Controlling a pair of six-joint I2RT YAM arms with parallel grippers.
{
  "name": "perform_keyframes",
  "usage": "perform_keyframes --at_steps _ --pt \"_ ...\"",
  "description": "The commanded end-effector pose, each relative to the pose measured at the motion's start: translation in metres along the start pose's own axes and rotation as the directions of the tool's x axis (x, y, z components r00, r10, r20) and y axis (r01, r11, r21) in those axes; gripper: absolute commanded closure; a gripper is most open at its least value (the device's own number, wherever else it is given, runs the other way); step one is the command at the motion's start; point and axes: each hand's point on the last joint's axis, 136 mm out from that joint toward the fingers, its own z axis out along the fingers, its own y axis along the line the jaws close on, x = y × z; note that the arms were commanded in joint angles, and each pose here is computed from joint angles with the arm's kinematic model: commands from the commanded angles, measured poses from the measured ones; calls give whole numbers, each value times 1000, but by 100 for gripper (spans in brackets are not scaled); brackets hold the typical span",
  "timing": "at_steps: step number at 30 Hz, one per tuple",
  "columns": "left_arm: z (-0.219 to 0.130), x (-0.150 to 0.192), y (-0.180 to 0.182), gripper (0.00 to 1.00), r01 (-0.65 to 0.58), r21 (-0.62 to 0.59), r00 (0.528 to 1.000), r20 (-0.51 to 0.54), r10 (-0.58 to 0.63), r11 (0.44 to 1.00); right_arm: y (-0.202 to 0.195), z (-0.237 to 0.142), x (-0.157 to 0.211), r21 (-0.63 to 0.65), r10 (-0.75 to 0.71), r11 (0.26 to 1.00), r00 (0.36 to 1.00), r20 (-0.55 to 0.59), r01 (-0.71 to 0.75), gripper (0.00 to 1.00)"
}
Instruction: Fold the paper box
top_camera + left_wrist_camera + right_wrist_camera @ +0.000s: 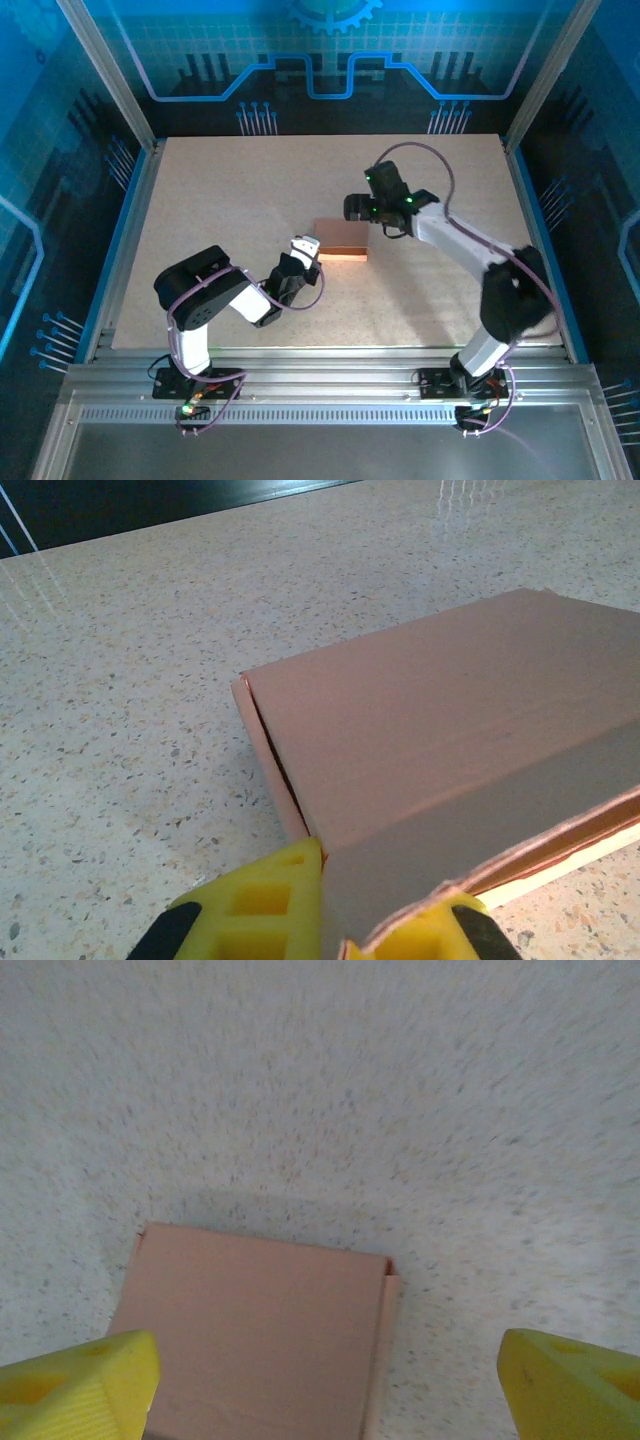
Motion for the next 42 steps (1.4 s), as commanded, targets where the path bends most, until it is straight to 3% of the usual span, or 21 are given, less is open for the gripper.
perform_keyframes --at_steps 1,5,9,15,20,22,28,42 --pt "-1 26 -2 100 -71 8 992 -100 71 997 8 26 32 -33 28 999 981 -193 -35 12" --pt "-2 27 -2 96 -84 5 991 -108 84 996 8 49 43 -28 59 997 965 -255 -69 13" --pt "-4 31 -5 68 -91 25 988 -124 93 996 1 59 50 -27 96 994 955 -281 -108 14" --pt "-11 37 -9 40 -77 58 984 -157 85 995 -7 66 56 -18 124 991 947 -295 -136 15" --pt "-20 33 -26 9 -73 173 981 -165 102 982 -8 73 59 -11 139 989 943 -304 -149 15" --pt "-21 35 -35 1 -83 225 972 -198 129 971 -9 76 61 -4 147 988 940 -307 -156 16" --pt "-25 28 -45 1 -7 318 972 -219 81 948 -14 82 66 20 159 987 937 -312 -161 17" --pt "-61 28 -75 1 80 603 971 -228 76 794 -21 91 73 30 172 985 930 -326 -172 17"
